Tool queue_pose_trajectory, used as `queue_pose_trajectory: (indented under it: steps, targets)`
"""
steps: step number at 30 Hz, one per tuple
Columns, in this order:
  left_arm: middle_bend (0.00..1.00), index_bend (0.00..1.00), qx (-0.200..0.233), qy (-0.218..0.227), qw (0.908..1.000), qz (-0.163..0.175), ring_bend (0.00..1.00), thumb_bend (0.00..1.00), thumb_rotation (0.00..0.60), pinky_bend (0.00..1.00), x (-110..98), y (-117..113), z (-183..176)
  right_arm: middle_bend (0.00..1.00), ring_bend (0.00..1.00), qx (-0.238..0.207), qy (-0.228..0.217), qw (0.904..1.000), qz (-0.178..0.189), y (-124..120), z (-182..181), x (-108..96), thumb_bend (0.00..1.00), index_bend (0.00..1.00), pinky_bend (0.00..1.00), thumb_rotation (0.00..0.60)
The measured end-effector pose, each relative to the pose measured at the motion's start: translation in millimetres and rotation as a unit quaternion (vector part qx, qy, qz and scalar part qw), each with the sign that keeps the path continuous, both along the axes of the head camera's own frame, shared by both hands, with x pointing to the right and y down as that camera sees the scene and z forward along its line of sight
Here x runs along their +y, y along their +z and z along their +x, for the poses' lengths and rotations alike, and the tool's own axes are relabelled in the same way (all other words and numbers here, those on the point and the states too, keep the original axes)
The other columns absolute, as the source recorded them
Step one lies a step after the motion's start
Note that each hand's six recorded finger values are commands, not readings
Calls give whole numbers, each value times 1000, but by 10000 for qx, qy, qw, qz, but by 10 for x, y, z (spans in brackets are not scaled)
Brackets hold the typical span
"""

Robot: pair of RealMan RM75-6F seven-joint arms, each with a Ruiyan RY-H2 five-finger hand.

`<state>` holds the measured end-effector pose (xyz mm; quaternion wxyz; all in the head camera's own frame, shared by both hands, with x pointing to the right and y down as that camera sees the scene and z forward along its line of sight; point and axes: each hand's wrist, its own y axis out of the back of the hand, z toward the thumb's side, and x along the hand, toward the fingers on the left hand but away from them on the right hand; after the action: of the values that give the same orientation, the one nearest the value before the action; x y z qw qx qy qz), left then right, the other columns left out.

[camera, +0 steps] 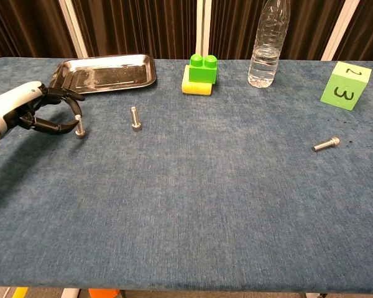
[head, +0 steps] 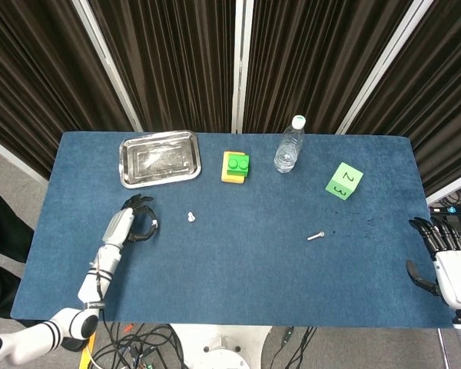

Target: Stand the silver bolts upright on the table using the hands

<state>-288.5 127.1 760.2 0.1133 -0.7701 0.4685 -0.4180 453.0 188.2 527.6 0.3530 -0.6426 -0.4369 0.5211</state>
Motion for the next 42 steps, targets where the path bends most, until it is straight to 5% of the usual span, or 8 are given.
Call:
queue_pose_trajectory:
  steps: [18, 26, 33, 42]
  targets:
    - [158, 306, -240, 231, 9989, 322, 0, 388, 600, 0, -4, -134, -82, 122, 0, 83, -98, 9998, -179, 60, -18, -28, 311, 111, 0, 600]
    - [158, 303, -1109, 404, 9883, 967, 0, 258, 600, 0, -99, -571, -500, 153, 0, 328, -796, 9934, -756, 330, -269, -242, 157, 137, 0, 600]
    - [158, 322, -2015, 108, 9695, 1393, 0, 224, 600, 0, -83, -1086, -1008, 183, 0, 543, -1584, 9785, -1204, 700, -667, -582, 199, 306, 0, 600]
    - [158, 333, -2260, -353, 9631, 1421, 0, 223, 600, 0, 150, -1455, -1328, 192, 0, 816, -2173, 9627, -1389, 1239, -1085, -802, 224, 408, 0, 600]
